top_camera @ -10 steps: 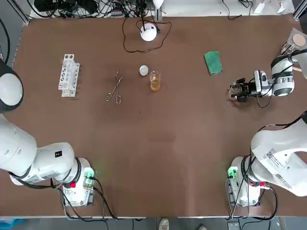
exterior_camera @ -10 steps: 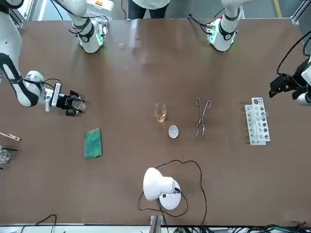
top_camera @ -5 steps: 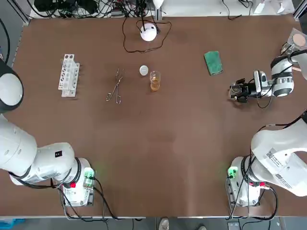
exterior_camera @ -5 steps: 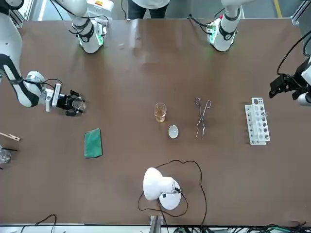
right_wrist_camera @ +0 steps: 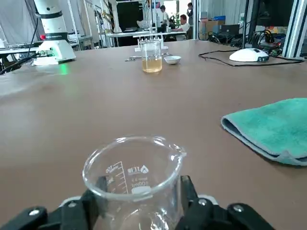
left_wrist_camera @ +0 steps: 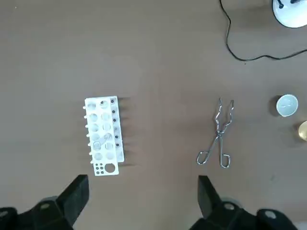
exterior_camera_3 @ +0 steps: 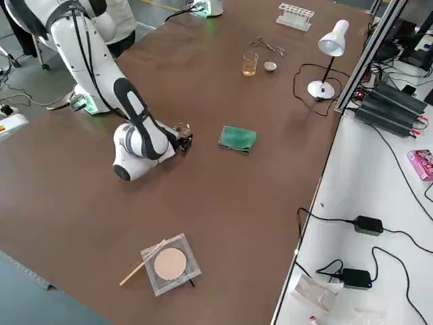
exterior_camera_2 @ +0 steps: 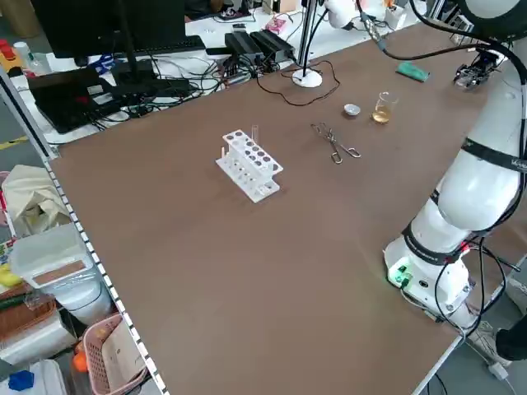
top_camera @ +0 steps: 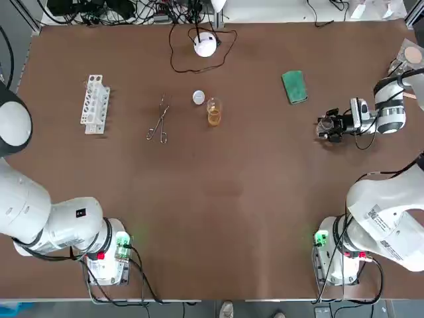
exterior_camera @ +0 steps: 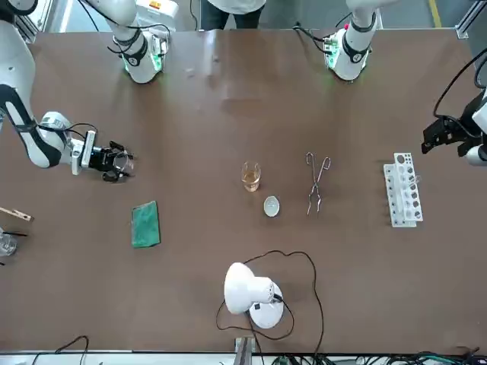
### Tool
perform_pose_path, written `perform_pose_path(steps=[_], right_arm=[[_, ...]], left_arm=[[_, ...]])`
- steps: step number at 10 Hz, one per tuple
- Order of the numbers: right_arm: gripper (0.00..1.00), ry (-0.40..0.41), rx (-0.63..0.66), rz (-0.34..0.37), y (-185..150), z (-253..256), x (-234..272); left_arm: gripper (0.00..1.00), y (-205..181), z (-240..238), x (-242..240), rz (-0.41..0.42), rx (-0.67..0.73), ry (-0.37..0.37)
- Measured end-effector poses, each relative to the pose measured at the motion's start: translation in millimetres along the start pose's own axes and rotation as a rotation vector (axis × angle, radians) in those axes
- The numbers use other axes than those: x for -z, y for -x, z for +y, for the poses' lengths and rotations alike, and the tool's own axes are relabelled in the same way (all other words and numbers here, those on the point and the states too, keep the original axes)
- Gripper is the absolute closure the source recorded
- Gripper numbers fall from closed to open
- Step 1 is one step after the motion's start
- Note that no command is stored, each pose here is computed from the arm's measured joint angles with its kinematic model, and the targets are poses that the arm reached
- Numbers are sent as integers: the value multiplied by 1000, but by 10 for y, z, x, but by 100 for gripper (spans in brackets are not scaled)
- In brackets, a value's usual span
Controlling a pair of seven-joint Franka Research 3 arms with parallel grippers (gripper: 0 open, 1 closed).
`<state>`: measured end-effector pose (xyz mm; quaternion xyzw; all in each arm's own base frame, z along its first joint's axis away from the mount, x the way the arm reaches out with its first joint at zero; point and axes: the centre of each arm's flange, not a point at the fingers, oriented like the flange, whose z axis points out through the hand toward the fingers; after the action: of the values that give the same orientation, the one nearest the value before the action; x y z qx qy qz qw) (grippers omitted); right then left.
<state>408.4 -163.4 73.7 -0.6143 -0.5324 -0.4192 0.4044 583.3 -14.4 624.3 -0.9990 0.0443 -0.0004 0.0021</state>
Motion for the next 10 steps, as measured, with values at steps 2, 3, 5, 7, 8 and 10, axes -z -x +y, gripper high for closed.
perform_pose_path(steps=[2,3,5,7,8,10], right_arm=[[19,-1,0,2,0,-2,-3],[20,-2,0,4,-2,-2,-5],[11,-3,0,6,-5,-3,-7],[0,-7,0,18,-18,-7,-17],[0,-10,0,25,-26,-9,-24],[0,-14,5,37,-44,-6,-30]], left_arm=[[0,0,0,0,0,0,0],[0,0,0,0,0,0,0],[0,0,0,0,0,0,0],[0,0,0,0,0,0,0],[0,0,0,0,0,0,0],[0,0,0,0,0,0,0]])
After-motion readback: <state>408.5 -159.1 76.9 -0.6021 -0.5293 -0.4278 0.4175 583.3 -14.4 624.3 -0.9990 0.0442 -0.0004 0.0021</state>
